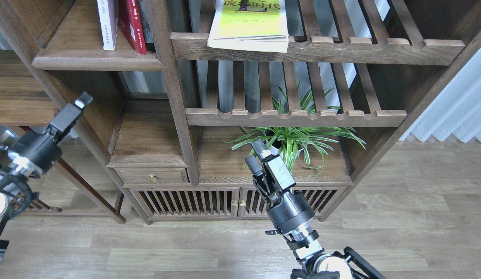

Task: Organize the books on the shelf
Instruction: 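Raise the right gripper from near the plant toward the top shelf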

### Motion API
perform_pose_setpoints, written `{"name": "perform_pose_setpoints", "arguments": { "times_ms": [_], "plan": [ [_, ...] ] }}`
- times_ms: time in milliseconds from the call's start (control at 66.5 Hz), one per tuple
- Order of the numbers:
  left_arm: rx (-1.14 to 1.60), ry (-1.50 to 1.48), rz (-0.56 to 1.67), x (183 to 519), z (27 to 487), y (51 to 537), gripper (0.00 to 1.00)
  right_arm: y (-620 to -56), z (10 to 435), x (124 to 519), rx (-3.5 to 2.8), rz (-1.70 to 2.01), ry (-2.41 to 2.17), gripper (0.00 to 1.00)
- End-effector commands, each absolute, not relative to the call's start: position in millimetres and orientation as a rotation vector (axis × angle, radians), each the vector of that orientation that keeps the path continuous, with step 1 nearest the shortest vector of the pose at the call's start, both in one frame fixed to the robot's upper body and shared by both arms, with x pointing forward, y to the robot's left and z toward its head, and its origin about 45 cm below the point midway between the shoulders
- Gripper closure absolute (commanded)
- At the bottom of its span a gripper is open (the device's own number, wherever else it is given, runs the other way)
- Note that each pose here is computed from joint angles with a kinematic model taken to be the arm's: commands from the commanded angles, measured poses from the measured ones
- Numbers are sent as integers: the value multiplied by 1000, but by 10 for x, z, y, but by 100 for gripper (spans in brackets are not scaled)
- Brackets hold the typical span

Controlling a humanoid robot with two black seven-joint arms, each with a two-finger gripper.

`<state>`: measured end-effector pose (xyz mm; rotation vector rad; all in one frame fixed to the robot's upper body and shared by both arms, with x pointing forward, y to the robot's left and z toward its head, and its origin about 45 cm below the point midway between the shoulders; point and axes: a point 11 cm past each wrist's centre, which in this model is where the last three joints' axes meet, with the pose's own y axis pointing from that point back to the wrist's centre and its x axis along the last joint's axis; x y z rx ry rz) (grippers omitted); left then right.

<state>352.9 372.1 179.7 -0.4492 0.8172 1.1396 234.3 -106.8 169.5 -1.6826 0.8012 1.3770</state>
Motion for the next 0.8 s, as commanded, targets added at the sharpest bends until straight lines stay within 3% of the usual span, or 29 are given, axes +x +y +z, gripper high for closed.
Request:
{"name": "perform_pose_setpoints", "arguments": {
  "times_ms": [0, 241, 421, 782],
  "plan": [
    [-457, 815, 1147, 3529, 1803, 3751, 6, -1041, 1723, 2376, -1697, 1374, 794, 0],
    [-462, 823, 1187, 3509, 1765, 3897, 5, -990, 1858, 2589, -1742, 1350, 802, 0],
    [-457, 813, 1187, 3522, 1801, 3920, 5, -892, 2163, 2974, -1701, 1416, 820, 0],
    [-461, 793, 1204, 3521, 1877, 4039, 4, -704, 2418, 3132, -1774, 1409, 788, 0]
  ]
}}
